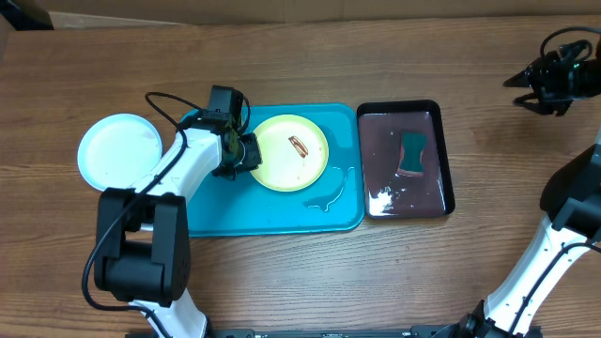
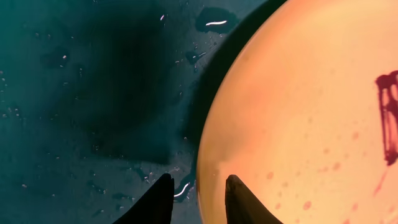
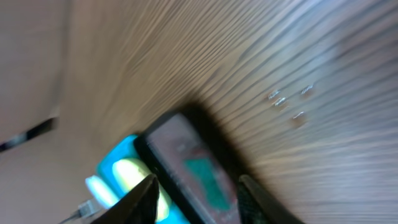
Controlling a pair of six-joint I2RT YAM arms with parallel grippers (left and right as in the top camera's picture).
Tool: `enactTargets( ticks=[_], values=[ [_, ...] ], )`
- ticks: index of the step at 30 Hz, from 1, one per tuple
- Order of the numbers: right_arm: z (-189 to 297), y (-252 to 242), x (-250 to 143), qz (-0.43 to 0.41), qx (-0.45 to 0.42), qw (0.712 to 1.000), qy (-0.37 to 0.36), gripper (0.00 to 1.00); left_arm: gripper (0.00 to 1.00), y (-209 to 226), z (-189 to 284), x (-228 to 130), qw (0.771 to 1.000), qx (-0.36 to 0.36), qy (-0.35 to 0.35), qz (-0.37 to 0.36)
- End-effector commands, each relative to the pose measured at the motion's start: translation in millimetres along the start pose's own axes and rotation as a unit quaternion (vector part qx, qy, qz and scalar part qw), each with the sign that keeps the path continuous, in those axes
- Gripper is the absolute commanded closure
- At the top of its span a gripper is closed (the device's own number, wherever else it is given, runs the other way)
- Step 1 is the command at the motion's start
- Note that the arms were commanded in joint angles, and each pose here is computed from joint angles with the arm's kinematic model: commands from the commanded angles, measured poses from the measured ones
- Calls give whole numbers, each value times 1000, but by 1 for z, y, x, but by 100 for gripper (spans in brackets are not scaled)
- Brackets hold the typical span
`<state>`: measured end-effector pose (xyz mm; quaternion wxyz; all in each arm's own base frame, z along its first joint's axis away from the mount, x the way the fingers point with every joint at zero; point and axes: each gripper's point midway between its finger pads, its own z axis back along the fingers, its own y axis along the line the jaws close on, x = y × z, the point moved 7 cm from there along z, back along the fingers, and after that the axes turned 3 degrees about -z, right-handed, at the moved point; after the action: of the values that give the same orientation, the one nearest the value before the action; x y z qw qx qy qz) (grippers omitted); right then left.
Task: Clean dirty plates on tray and stack at the side
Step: 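Lower the right gripper into the black tray and grasp the sponge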
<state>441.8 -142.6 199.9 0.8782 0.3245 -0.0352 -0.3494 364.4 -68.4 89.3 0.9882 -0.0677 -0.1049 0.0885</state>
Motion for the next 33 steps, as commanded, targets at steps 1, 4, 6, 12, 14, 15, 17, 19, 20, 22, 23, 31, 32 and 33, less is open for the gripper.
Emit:
enactTargets(
  ticks=[1,4,6,12,14,15,17,19,20,22,23,31,32,33],
  values=[
    [29,37,-30,76,34,997,-9,55,71,0,-11,-6,1000,1,18,-5],
    [27,45,-52,119,-49,992,-6,48,71,-1,-11,-5,1000,0,15,-5],
    [21,53,-65,144,-111,983,-16,43,71,-1,-12,-5,1000,-1,12,-5],
    [-27,91,-107,218,-203,955,2,29,71,-1,-12,-4,1000,-1,11,-7],
    [-44,96,-120,226,-237,945,11,29,71,-1,-12,-4,1000,-1,11,-9],
    [-53,96,-127,226,-260,939,13,29,71,-1,-12,-4,1000,-1,11,-11],
    [-69,92,-138,223,-299,928,20,29,71,-1,-12,-4,1000,-1,11,-11],
    [-84,85,-149,217,-333,917,35,28,71,-1,-12,-4,1000,-1,10,-11],
    [-90,81,-153,214,-342,914,45,28,71,-1,-12,-4,1000,-1,10,-11],
    [-105,71,-160,199,-357,911,61,28,71,-1,-12,-4,1000,-1,10,-11],
    [-111,67,-161,196,-363,909,64,28,71,-1,-12,-4,1000,-2,11,-11],
    [-159,31,-161,202,-376,901,74,28,71,-1,-12,-4,1000,-2,11,-11],
    [-166,26,-159,203,-373,902,72,28,71,-1,-12,-4,1000,-1,11,-11],
    [-170,22,-159,204,-372,903,70,28,71,-1,-12,-4,1000,-1,11,-11]
  ],
)
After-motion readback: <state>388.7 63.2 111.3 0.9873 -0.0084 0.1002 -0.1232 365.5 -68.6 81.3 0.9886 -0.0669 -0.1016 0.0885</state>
